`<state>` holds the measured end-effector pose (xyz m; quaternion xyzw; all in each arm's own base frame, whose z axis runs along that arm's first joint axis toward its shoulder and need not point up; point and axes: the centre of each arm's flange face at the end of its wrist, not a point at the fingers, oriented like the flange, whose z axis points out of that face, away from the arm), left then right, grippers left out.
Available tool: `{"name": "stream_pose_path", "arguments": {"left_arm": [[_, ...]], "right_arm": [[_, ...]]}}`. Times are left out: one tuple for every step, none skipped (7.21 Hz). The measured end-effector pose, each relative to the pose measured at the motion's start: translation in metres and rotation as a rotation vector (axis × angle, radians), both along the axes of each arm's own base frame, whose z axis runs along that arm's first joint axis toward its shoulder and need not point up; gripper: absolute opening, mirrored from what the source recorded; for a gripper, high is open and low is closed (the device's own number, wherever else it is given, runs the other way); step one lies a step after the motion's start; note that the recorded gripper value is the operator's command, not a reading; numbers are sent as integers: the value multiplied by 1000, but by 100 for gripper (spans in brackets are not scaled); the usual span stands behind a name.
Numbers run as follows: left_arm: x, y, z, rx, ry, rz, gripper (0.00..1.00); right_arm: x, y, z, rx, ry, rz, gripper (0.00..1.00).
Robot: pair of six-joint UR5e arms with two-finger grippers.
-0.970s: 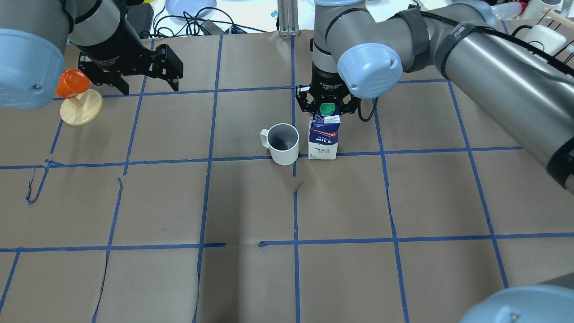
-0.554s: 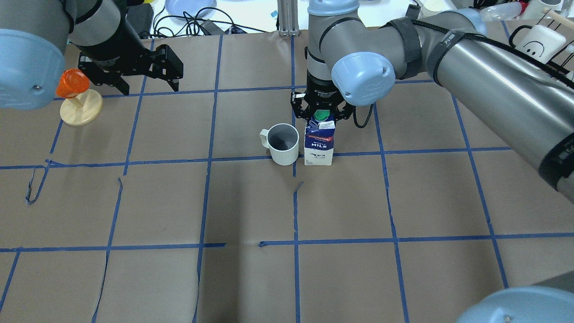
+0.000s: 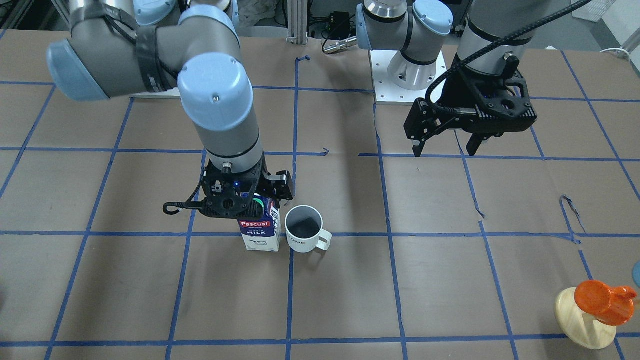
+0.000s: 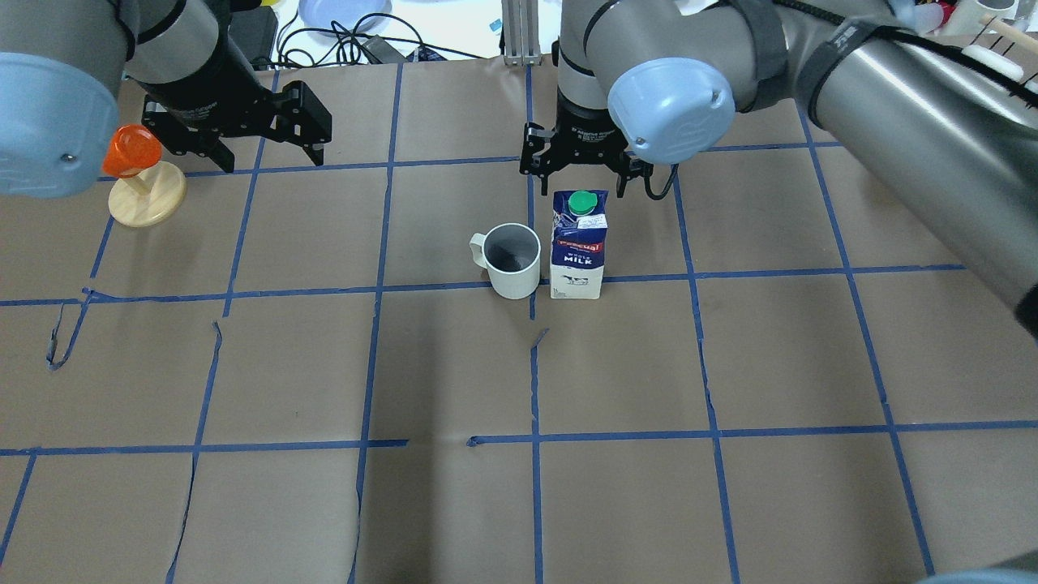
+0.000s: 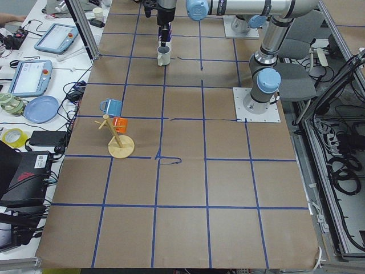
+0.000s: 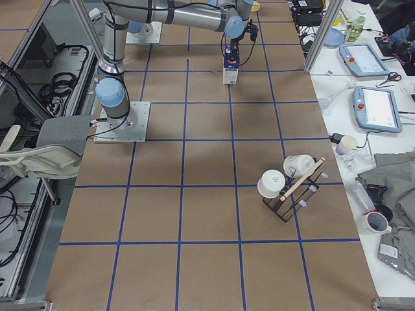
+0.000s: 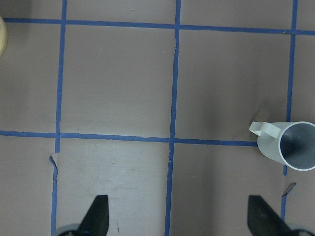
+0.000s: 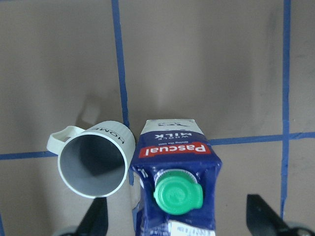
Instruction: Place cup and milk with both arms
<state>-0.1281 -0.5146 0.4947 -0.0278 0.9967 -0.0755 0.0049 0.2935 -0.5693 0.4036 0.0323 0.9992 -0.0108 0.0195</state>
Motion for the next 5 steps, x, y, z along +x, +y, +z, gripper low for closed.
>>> {"name": "stream_pose_path", "arguments": {"left_arm": [[0,0,0,0,0,0,100],[0,0,0,0,0,0,100],[0,0,0,0,0,0,100],[0,0,0,0,0,0,100],[0,0,0,0,0,0,100]], "right_arm": [[-7,15,39,-36,-4,5,100],[-18,37,72,-54,15,20,100],[-30,57,95,-54,48,50,100],[-45,67,106,-42,68,77,100],[-73,64,113,-33,79,86,100]]}}
